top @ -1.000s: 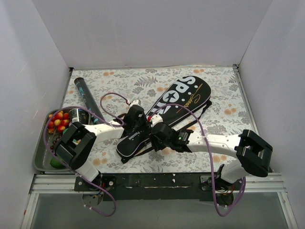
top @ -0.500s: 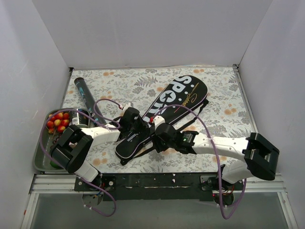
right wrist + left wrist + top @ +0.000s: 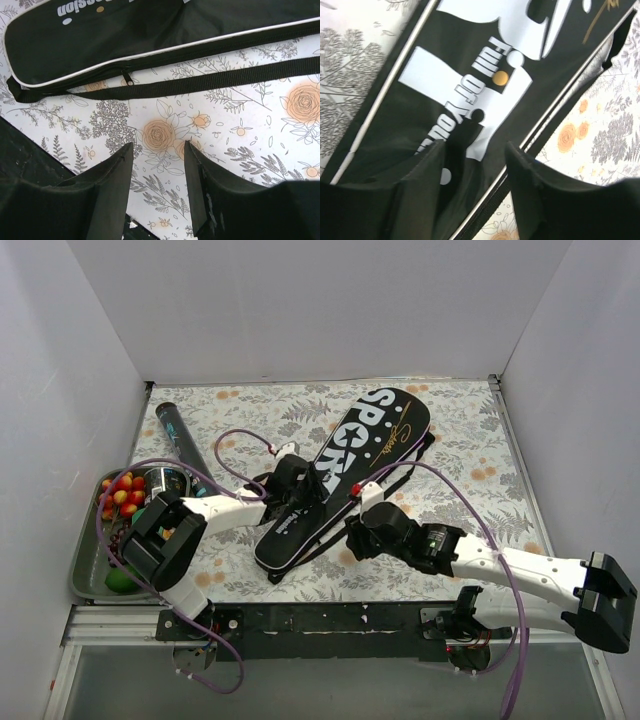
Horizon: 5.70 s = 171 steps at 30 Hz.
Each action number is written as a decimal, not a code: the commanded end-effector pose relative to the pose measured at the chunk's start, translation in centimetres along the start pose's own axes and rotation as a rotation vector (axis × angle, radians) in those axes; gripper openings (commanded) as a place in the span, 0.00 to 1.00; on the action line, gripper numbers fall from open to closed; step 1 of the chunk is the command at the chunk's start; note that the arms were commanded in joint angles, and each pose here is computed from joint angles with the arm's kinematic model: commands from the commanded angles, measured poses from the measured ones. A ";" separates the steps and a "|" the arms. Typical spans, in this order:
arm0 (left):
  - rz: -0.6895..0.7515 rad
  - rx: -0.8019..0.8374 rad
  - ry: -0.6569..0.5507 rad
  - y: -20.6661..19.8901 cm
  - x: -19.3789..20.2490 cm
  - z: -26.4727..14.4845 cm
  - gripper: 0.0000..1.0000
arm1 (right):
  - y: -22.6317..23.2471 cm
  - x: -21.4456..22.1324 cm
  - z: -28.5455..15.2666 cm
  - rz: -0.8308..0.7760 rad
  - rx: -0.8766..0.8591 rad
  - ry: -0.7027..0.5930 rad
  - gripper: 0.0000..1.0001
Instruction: Pack up the badminton gear
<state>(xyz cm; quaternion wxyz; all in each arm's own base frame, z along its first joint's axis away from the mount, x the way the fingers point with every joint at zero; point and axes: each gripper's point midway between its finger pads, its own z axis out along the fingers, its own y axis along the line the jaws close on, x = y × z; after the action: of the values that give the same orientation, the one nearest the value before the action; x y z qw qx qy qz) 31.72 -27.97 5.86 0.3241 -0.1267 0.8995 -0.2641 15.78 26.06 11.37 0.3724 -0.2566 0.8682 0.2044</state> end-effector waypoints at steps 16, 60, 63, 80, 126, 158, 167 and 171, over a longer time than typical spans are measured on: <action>0.560 -0.167 0.209 4.5 3.7 3.0 0.72 | -0.4 2.4 -1.4 0.085 -0.053 -0.016 0.53; 0.048 -0.303 0.245 9.3 9.7 -1.5 0.19 | 0.7 3.2 -1.9 0.026 -0.135 0.015 0.54; 0.091 -0.284 0.259 8.7 9.8 -0.8 0.45 | 1.4 3.3 -1.4 -0.028 -0.178 0.028 0.57; 0.277 -0.342 0.322 11.1 10.6 -1.1 0.57 | 4.3 1.2 1.5 -0.280 -0.274 0.028 0.57; 0.323 -0.317 0.303 11.0 9.9 -2.3 0.56 | 3.0 6.0 7.2 -0.310 -0.228 0.061 0.52; 0.295 -0.313 0.322 11.3 10.7 -1.9 0.53 | 4.5 6.8 6.9 -0.343 -0.204 0.039 0.01; 0.283 -0.310 0.323 11.1 10.8 -1.4 0.52 | 7.8 7.1 6.1 -0.372 -0.252 0.034 0.01; 0.278 -0.308 0.319 10.9 10.7 -1.2 0.51 | 10.1 7.3 5.7 -0.386 -0.288 0.031 0.01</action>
<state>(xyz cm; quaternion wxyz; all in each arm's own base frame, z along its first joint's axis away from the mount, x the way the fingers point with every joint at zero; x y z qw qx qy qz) 28.60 -28.63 2.97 0.3233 -0.0200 0.9205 -0.2187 12.48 31.76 2.65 0.3772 -0.4466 0.7893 0.1877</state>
